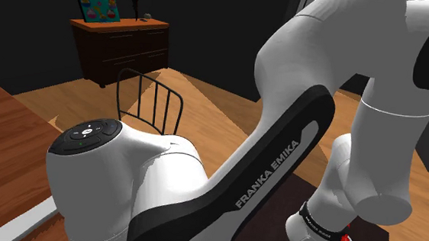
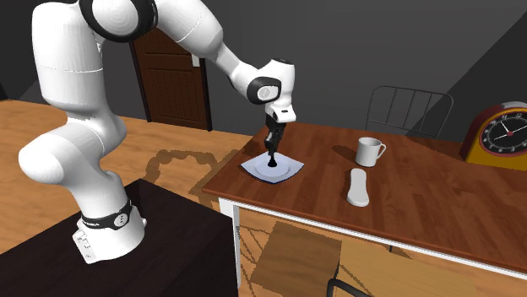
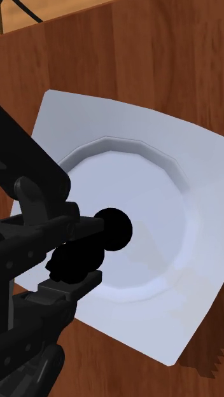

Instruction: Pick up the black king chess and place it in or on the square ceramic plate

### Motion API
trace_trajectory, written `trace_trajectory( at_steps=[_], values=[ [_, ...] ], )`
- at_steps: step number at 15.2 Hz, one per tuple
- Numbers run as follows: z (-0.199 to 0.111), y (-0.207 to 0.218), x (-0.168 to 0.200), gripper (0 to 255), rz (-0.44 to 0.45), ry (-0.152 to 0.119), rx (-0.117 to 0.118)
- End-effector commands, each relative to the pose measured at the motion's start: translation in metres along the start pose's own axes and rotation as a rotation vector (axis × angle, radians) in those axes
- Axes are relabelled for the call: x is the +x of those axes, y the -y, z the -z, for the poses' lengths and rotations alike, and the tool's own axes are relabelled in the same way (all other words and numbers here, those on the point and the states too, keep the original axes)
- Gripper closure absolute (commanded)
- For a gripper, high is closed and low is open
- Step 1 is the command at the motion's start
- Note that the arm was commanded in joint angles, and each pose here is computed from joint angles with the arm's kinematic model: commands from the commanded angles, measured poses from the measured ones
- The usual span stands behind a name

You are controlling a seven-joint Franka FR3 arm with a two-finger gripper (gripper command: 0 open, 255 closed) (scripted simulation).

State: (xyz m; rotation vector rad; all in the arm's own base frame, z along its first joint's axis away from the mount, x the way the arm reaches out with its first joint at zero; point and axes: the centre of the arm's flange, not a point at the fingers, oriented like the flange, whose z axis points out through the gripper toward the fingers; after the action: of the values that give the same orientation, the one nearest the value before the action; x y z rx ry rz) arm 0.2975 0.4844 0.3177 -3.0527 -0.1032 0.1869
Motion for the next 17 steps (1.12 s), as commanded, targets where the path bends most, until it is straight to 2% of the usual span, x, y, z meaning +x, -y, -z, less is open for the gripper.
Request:
trace_trajectory(
  at_steps=[1,2,7,11,17],
  values=[
    [0.0,0.0,0.0,255,0.0,0.0,0.0],
    [0.0,0.0,0.0,0,0.0,0.0,0.0],
    [0.0,0.0,0.0,0,0.0,0.0,0.0],
    [0.05,0.0,0.0,0,0.0,0.0,0.0],
    [0.05,0.0,0.0,0,0.0,0.0,0.0]
  ],
)
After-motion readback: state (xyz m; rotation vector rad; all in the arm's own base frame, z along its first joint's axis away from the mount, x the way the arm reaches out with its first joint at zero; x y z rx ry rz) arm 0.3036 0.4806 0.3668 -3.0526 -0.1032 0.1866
